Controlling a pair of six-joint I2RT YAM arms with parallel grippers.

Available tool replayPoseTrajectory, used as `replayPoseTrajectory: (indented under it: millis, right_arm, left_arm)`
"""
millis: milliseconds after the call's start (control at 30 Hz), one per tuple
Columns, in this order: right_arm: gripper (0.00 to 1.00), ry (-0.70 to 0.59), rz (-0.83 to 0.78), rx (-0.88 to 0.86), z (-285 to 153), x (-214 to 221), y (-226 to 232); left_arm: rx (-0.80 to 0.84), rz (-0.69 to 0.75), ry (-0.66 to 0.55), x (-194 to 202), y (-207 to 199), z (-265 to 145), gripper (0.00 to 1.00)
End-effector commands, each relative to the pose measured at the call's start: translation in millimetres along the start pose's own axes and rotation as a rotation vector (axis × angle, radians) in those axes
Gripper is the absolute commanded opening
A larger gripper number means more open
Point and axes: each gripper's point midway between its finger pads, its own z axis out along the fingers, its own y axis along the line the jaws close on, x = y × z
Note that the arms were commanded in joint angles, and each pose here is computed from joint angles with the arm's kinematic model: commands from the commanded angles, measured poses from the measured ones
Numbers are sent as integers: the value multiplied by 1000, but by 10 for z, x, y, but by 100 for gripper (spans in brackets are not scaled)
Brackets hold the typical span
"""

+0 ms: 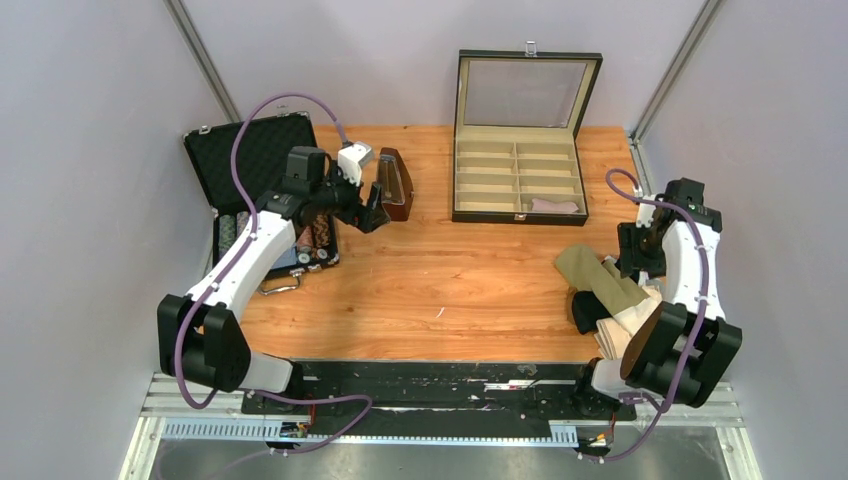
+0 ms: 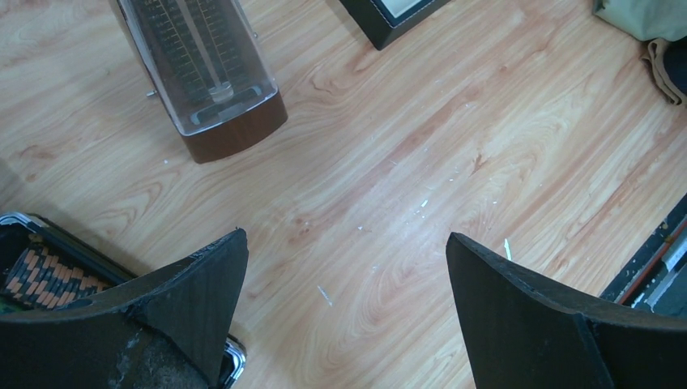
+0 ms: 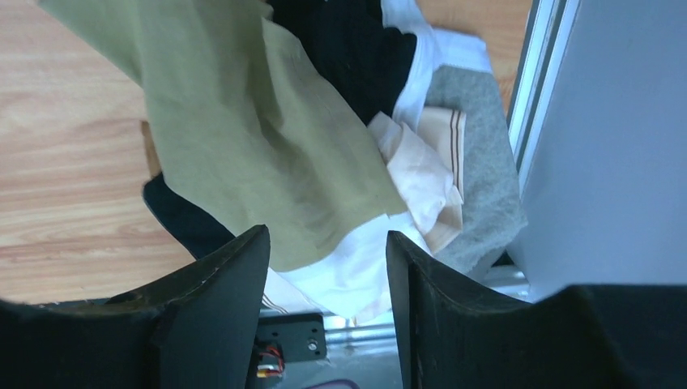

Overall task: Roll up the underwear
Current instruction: Pick up the underwear from the corner of the board.

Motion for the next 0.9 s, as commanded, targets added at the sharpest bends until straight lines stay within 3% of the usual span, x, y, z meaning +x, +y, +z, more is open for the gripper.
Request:
replayPoseTrajectory:
  millis: [0, 200, 367, 700, 867]
  right_arm:
    - [56, 138, -35, 83, -31, 295, -210]
    - [54, 221, -37, 105, -50, 555, -461]
    - [56, 273, 35, -13, 32, 768, -491]
    - [49, 282, 132, -154, 176, 875, -524]
    - [51, 273, 149, -162, 268, 898, -644]
  left_arm:
    - [30, 46, -51, -223, -72, -52, 100]
    - [64, 29, -21, -231, -123, 30, 100]
    - [104, 28, -10, -298, -201, 99, 99]
    - [106, 29, 3, -276, -196, 122, 99]
    - [108, 28, -2, -287, -196, 134, 99]
